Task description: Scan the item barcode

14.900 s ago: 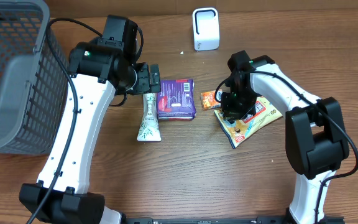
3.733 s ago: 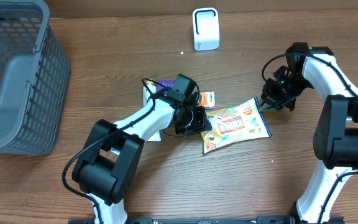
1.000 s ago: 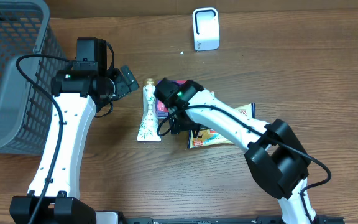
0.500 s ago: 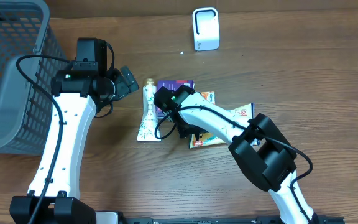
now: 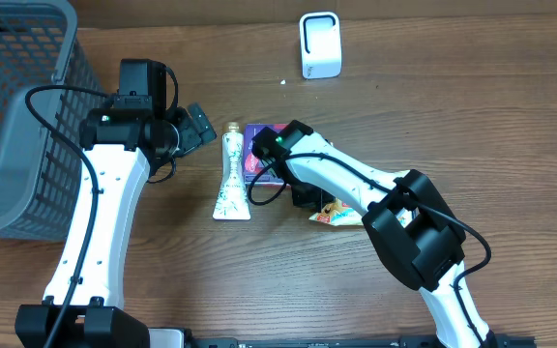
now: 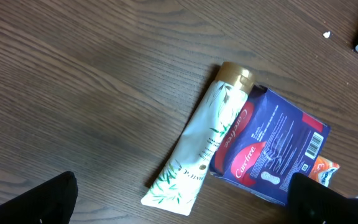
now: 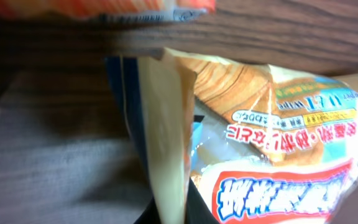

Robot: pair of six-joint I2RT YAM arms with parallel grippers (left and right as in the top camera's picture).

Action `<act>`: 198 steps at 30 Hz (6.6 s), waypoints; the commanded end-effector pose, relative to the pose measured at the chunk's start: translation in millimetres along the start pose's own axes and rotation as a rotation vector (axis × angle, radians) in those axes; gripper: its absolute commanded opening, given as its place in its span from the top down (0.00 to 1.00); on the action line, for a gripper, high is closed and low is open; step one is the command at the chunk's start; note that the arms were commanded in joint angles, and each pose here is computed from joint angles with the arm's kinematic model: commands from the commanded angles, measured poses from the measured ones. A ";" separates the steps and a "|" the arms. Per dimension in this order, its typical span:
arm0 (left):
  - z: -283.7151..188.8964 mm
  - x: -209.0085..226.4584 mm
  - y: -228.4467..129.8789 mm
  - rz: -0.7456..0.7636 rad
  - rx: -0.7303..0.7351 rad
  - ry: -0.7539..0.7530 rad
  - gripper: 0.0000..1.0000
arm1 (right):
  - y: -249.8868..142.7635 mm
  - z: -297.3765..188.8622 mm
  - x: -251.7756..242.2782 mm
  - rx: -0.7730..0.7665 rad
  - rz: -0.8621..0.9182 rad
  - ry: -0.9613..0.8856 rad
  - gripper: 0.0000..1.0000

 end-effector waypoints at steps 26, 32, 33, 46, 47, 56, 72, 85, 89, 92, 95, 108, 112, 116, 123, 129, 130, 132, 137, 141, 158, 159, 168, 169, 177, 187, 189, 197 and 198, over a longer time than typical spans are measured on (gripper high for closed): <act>-9.1 -1.0 5.7 -0.001 -0.033 -0.007 0.00 | 34.2 -37.7 -258.2 -0.054 0.331 0.781 0.96; -9.1 -1.1 5.7 -0.001 -0.032 -0.007 0.00 | 8.9 34.2 -289.7 0.078 0.518 0.728 0.96; -9.1 -1.1 5.7 -0.001 -0.032 -0.007 0.00 | 5.1 39.1 -296.9 0.095 0.556 0.706 0.96; -8.9 -1.2 5.8 -0.001 -0.032 -0.007 0.00 | 34.9 -19.0 -320.7 -0.148 0.571 0.915 0.96; -8.5 -1.2 5.7 -0.001 -0.031 -0.006 0.00 | 41.2 -28.8 -315.5 -0.183 0.549 0.974 0.96; 2.0 -0.3 4.5 -0.001 -0.004 0.015 0.00 | 68.9 -82.0 -299.5 -0.404 0.403 1.345 0.96; 24.1 -1.6 1.3 0.016 0.064 0.033 0.00 | 27.1 56.6 -290.1 0.056 0.641 0.821 0.96; 24.3 -3.3 3.4 0.018 0.052 0.024 0.00 | 67.0 -41.4 -311.7 -0.231 0.563 0.985 0.96; 24.3 -3.3 3.4 0.018 0.052 0.024 0.00 | 89.8 -87.0 -303.1 -0.398 0.473 1.210 0.96; 24.3 -3.4 3.4 0.018 0.052 0.023 0.00 | 99.7 -97.8 -306.1 -0.459 0.473 1.278 0.96; 24.3 -3.4 3.4 0.018 0.052 0.023 0.00 | 99.1 -81.8 -296.8 -0.405 0.483 1.293 0.96; 24.3 -3.7 3.8 0.026 0.050 0.022 0.00 | 40.0 85.1 -264.6 0.073 0.700 0.953 0.96; 24.3 -4.3 4.6 0.025 0.046 0.018 0.00 | 14.6 81.6 -300.6 0.130 0.749 0.721 0.96; 24.4 -4.7 4.9 0.025 0.044 0.016 0.00 | 0.2 60.1 -330.3 0.156 0.766 0.579 0.90; 24.4 -4.6 4.8 0.025 0.044 0.017 0.00 | -9.8 14.3 -348.2 0.164 0.692 0.520 0.17; 24.4 -4.7 4.8 0.025 0.044 0.016 0.00 | 10.0 6.5 -343.7 0.067 0.673 0.535 0.22; 24.4 -4.7 4.8 0.025 0.044 0.016 0.00 | 18.0 6.9 -340.1 0.033 0.667 0.551 0.34; 24.4 -4.8 4.8 0.025 0.044 0.016 0.00 | 32.4 8.4 -331.9 -0.024 0.648 0.567 0.58; 24.3 -5.0 3.8 0.025 0.052 0.013 0.00 | 50.4 26.3 -297.6 -0.050 0.615 0.571 0.80; 24.3 -4.9 3.7 0.025 0.052 0.013 0.00 | 51.7 53.6 -277.9 -0.038 0.623 0.546 0.81; 24.3 -4.4 3.1 0.025 0.055 0.016 0.00 | 22.6 100.7 -218.7 0.089 0.541 0.542 0.75; 24.3 -4.5 3.1 0.025 0.055 0.015 0.00 | 24.1 96.6 -210.1 0.082 0.499 0.562 0.74; 24.2 -6.0 1.7 0.025 0.067 0.002 0.00 | 31.8 67.3 -145.2 0.049 0.348 0.576 0.71; 24.2 -5.7 1.5 0.025 0.068 0.003 0.00 | 32.1 66.0 -144.7 0.050 0.360 0.564 0.71; 24.2 -5.9 1.7 0.036 0.067 0.001 0.00 | 37.8 20.8 -168.3 0.051 0.274 0.564 0.67; 24.2 -6.5 1.9 0.036 0.065 -0.001 0.00 | 26.0 38.1 -143.3 0.091 0.234 0.599 0.96; 24.2 -6.2 1.6 0.036 0.067 0.001 0.00 | 20.3 52.2 -134.2 0.107 0.251 0.605 0.96; 24.2 -6.1 1.5 0.036 0.068 0.001 0.00 | -8.0 68.7 -125.4 0.228 0.247 0.609 0.96; 24.2 -6.1 1.5 0.036 0.068 0.001 0.00 | -8.0 65.2 -128.0 0.237 0.249 0.607 0.96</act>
Point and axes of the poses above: each gripper's point midway between its finger pads, its own z axis out along the fingers, its own x axis along the line the jaws close on, y = z × x, the point moved 6 cm from there along -z, back along the fingers, and after that the axes turned 7 degrees about -z, right-handed, at the moved point
